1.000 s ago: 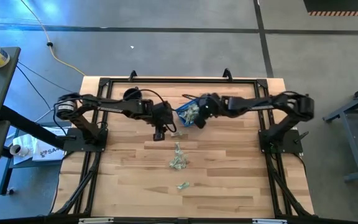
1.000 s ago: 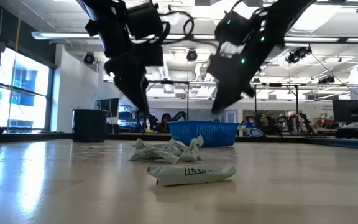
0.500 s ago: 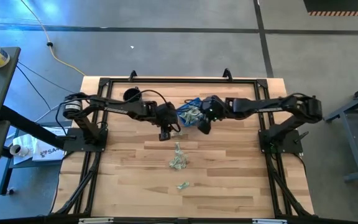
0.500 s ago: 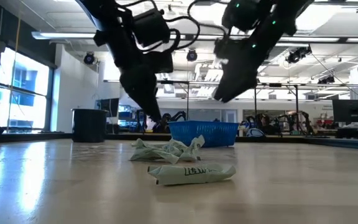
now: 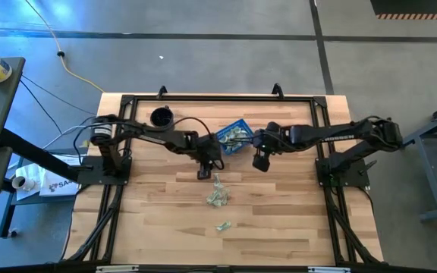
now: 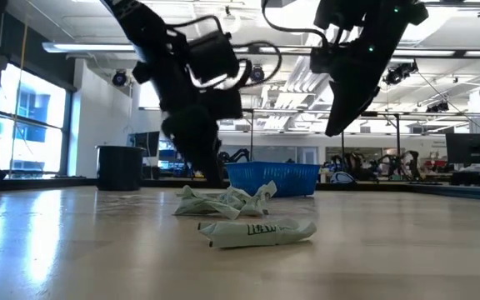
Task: Pick and place Stevia / Truvia into bins
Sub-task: Put the green stevia packet into the blue bin
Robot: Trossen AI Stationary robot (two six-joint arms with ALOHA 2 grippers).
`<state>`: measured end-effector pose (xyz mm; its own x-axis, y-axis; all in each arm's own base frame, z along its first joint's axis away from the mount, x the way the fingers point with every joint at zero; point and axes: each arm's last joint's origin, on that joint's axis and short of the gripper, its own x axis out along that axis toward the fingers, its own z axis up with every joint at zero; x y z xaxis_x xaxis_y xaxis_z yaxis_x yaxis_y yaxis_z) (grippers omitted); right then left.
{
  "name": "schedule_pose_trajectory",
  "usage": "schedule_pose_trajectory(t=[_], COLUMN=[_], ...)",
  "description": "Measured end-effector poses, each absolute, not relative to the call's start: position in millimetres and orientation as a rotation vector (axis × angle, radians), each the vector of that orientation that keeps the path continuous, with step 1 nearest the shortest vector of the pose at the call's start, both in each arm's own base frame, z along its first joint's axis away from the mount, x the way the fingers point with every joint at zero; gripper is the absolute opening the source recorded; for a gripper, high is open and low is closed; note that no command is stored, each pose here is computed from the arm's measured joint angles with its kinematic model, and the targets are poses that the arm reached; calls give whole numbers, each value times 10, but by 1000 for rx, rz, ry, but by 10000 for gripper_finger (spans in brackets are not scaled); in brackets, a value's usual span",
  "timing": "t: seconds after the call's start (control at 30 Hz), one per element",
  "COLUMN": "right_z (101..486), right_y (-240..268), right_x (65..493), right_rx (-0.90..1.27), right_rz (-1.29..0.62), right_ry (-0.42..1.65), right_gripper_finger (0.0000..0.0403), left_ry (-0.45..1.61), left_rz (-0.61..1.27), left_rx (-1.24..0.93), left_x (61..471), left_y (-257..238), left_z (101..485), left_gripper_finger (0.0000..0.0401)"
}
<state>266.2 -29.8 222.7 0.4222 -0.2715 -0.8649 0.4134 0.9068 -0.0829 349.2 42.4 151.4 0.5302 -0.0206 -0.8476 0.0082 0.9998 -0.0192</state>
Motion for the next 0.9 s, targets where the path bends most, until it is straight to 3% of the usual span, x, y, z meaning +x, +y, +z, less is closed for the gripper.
schedule_pose_trajectory(t=[0.3,0.4,0.5,0.6,0.77,0.9], right_z=[2230,2230,2230,2253,2354,2361], right_y=[-234,-235,-235,-210,-143,-135], right_x=[2675,2675,2674,2665,2589,2549], right_rx=[141,144,160,148,84,59], right_rz=[-406,-412,-422,-433,-492,-525], right_ry=[1045,1044,1041,1028,991,1007], right_gripper_finger=[335,335,335,335,334,334], left_ry=[1054,1057,1062,1037,831,749], left_rz=[29,53,119,173,187,194], left_rx=[2,38,78,100,116,152], left_x=[3523,3523,3496,3477,3525,3620], left_y=[450,457,503,543,544,745], left_z=[1354,1354,1402,1587,2216,2314], left_gripper_finger=[191,154,86,24,42,24])
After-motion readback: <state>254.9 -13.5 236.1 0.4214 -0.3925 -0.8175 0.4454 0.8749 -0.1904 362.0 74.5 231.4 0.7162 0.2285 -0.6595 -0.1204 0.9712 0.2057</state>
